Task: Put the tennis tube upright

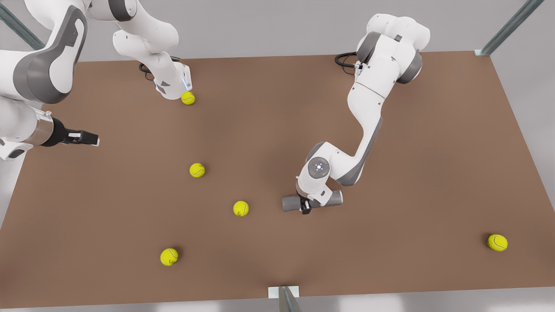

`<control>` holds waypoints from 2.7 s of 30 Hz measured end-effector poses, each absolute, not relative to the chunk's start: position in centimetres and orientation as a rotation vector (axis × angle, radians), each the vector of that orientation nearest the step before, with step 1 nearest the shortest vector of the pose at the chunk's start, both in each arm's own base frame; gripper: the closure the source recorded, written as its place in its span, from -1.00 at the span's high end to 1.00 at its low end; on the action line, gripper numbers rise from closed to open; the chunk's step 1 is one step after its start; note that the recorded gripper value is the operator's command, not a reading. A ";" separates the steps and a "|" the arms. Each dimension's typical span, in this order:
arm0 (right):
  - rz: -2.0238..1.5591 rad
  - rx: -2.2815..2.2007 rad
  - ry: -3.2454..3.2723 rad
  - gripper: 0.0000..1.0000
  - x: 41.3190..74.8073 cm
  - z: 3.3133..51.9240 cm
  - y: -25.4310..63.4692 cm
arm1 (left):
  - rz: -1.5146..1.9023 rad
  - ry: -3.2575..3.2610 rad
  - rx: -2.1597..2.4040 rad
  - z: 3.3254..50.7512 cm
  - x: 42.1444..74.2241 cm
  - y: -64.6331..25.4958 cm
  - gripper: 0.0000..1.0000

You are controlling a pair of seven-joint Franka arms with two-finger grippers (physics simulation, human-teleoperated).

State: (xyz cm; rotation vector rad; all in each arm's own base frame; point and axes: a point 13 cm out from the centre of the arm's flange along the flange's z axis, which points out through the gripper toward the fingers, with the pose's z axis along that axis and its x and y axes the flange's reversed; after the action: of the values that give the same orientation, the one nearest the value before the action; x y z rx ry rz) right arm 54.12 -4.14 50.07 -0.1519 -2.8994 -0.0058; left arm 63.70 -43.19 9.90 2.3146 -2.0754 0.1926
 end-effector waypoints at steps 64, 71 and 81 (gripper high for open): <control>-0.005 -0.142 -2.874 1.00 55.2 48.1 -2.6 | -1.266 -2.687 2.501 26.2 64.4 -17.5 0.47; -0.005 -0.139 -2.891 1.00 55.2 48.6 -2.8 | -2.233 -2.341 2.412 25.9 60.2 -9.8 0.48; 0.001 -0.143 -2.930 1.00 55.6 49.3 -3.3 | -2.457 -2.208 2.352 18.6 59.3 -8.1 0.48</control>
State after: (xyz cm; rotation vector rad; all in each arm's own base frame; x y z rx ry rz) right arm 55.61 -3.28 49.30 -0.1430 -2.9301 0.0010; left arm 59.28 -8.13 18.62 2.3525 -2.2075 -2.4574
